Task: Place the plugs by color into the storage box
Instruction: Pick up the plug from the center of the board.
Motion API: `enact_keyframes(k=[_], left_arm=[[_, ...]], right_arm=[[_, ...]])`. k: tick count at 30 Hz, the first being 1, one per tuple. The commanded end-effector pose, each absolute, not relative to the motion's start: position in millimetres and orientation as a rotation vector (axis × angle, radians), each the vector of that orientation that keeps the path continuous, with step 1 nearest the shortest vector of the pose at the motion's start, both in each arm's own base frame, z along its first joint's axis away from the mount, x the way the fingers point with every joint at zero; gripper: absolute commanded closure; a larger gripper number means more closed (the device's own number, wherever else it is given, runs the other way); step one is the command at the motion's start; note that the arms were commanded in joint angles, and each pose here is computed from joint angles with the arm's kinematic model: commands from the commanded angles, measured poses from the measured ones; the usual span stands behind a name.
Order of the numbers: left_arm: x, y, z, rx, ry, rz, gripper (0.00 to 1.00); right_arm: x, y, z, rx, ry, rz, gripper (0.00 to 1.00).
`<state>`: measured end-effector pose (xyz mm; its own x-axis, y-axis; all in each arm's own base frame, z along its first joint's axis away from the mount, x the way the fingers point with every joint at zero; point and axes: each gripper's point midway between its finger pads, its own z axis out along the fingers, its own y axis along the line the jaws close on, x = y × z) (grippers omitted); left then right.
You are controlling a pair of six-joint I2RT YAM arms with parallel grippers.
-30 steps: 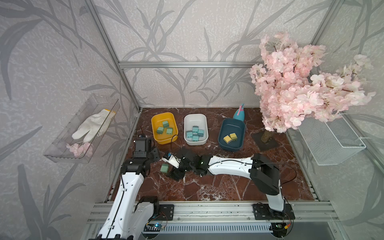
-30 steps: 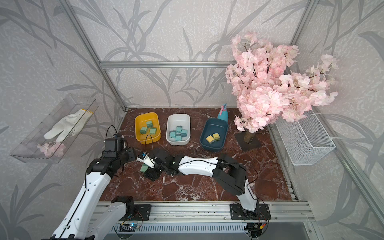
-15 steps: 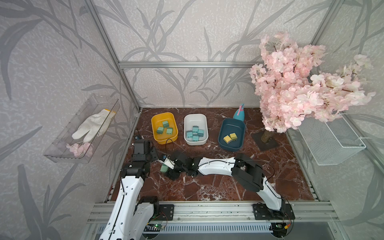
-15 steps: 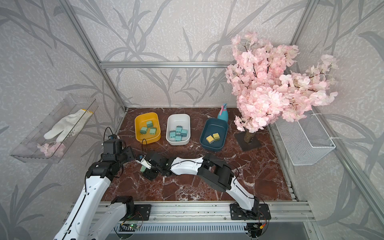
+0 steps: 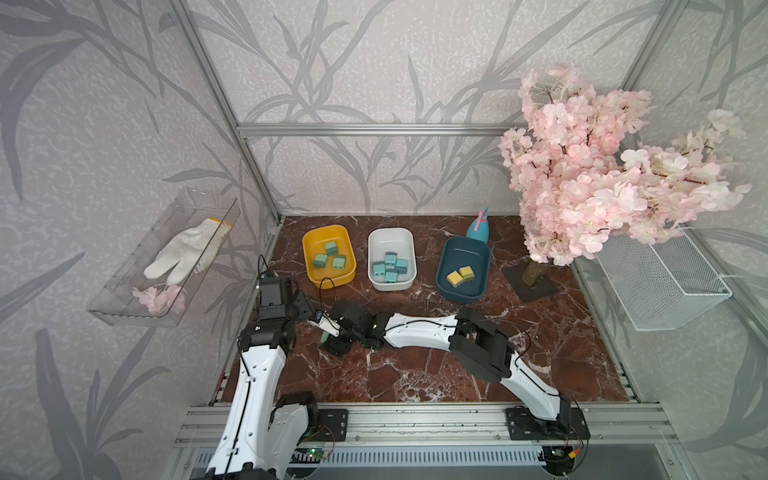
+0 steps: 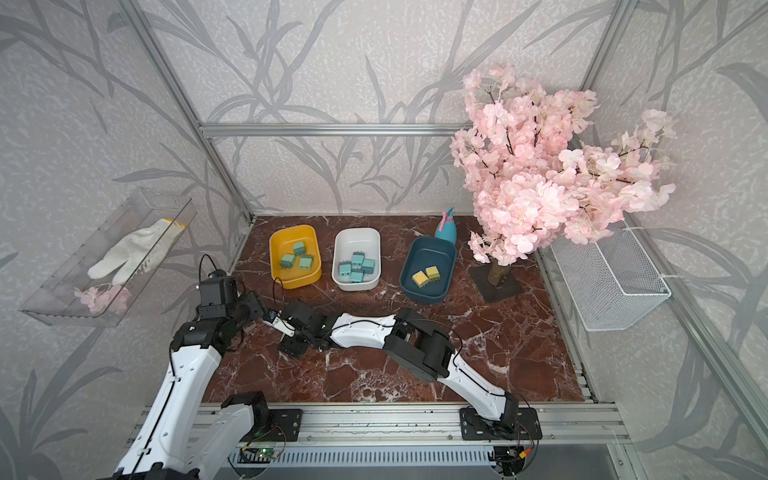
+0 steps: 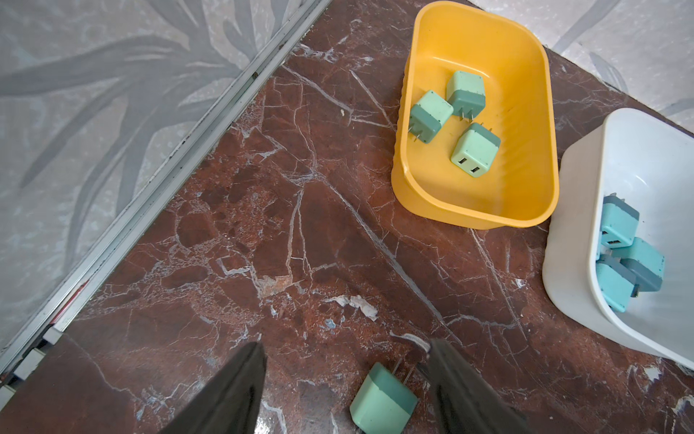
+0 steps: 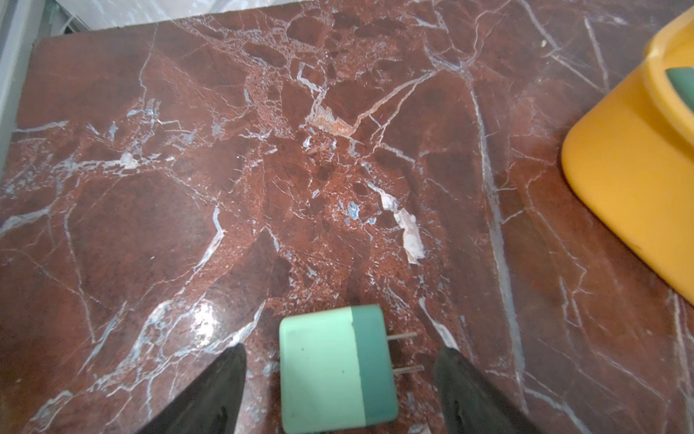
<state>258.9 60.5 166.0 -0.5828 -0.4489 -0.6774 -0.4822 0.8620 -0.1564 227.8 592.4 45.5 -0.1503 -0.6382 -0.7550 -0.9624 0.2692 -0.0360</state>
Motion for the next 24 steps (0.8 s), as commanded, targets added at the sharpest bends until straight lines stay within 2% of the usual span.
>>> enact_keyframes(k=[1,6,11,15,24], left_arm=[[258.9,60.8,164.4,-0.685,2.269,0.042,0.28],[256.1,66.5,166.3,-0.703,2.261,0.08,0.28],[249.3,80.4,166.7,-0.771,2.231,0.169,0.28],[251.4,78.9,164.8,-0.771,2.235,0.155,0.28],[262.6,66.3,151.4,-0.702,2.283,0.074,0.28]], right_arm=[[223.7,590.9,27.5,-1.505,1.888,0.57,0.17],[224.4,591.2,15.1,-1.527,1.896,0.551,0.21],[224.3,590.9,22.6,-1.516,1.879,0.56,0.35],[224.2,586.7,34.5,-1.505,1.86,0.559,0.41],[219.5,572.9,98.4,-1.439,1.825,0.624,0.43]])
